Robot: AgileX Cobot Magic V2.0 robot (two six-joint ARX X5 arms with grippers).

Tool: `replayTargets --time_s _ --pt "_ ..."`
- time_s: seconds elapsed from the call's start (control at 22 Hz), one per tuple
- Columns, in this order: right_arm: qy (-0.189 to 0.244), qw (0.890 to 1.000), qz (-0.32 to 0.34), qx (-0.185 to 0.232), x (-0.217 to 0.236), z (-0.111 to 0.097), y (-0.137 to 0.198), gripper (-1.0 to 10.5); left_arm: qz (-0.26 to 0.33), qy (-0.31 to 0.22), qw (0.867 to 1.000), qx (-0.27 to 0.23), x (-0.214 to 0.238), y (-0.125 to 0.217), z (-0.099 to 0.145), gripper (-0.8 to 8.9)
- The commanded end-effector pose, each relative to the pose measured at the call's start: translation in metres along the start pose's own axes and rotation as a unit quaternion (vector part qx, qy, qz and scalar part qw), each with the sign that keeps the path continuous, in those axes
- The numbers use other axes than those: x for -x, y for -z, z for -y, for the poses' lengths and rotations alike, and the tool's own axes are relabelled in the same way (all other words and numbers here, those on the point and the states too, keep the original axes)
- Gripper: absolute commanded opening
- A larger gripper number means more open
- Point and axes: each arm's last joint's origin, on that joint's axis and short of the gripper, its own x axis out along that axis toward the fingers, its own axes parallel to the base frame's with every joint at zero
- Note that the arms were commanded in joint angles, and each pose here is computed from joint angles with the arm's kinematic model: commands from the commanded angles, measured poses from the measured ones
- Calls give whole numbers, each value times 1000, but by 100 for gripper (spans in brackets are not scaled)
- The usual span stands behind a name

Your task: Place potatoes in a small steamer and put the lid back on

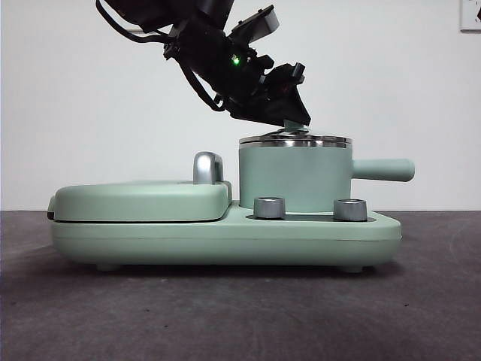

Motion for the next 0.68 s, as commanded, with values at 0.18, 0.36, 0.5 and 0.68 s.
replayTargets --time_s 0.18,0.36,0.5,0.68 --pt "0 1000 -6 -4 0 0 0 316 11 1 1000 -2 -2 -7 1 252" --pt "0 1000 -7 -4 0 0 0 317 10 3 1000 27 11 -18 3 251" --pt "0 1000 -7 -4 0 0 0 317 3 7 999 46 28 -29 4 251" --pt "0 1000 -7 -4 0 0 0 317 16 -8 991 130 58 -45 -7 254"
